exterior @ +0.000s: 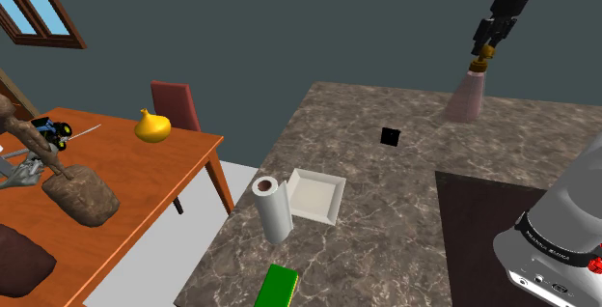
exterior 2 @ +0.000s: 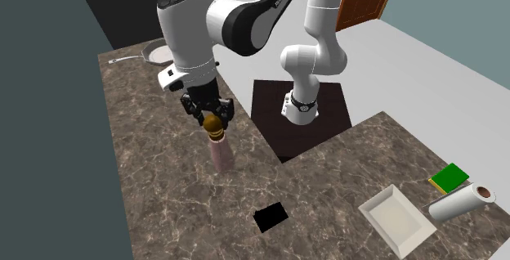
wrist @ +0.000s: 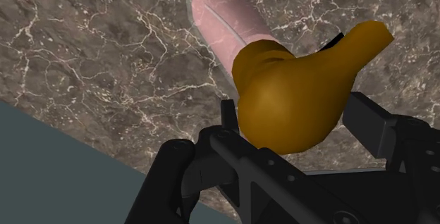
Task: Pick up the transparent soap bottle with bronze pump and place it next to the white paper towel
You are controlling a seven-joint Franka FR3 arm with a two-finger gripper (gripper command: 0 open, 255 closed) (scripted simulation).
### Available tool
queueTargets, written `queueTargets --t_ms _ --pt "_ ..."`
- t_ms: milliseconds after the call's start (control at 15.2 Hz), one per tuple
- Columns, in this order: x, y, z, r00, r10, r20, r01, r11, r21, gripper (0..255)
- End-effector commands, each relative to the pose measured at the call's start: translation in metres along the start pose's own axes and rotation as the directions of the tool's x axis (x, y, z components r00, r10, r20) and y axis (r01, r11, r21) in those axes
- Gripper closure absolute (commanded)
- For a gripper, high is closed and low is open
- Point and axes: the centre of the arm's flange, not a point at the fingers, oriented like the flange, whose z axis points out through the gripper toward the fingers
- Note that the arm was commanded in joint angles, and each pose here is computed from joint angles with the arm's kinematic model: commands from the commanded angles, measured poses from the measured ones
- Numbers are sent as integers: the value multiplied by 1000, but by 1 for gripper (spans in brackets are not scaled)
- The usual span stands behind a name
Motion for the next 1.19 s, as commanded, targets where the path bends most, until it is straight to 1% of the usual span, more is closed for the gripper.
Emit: queueTargets --t_ms 0,1122 --pt "0 -1 -11 1000 0 0 0 1000 0 255" --pt "7 -10 -100 1000 0 0 0 1000 0 255"
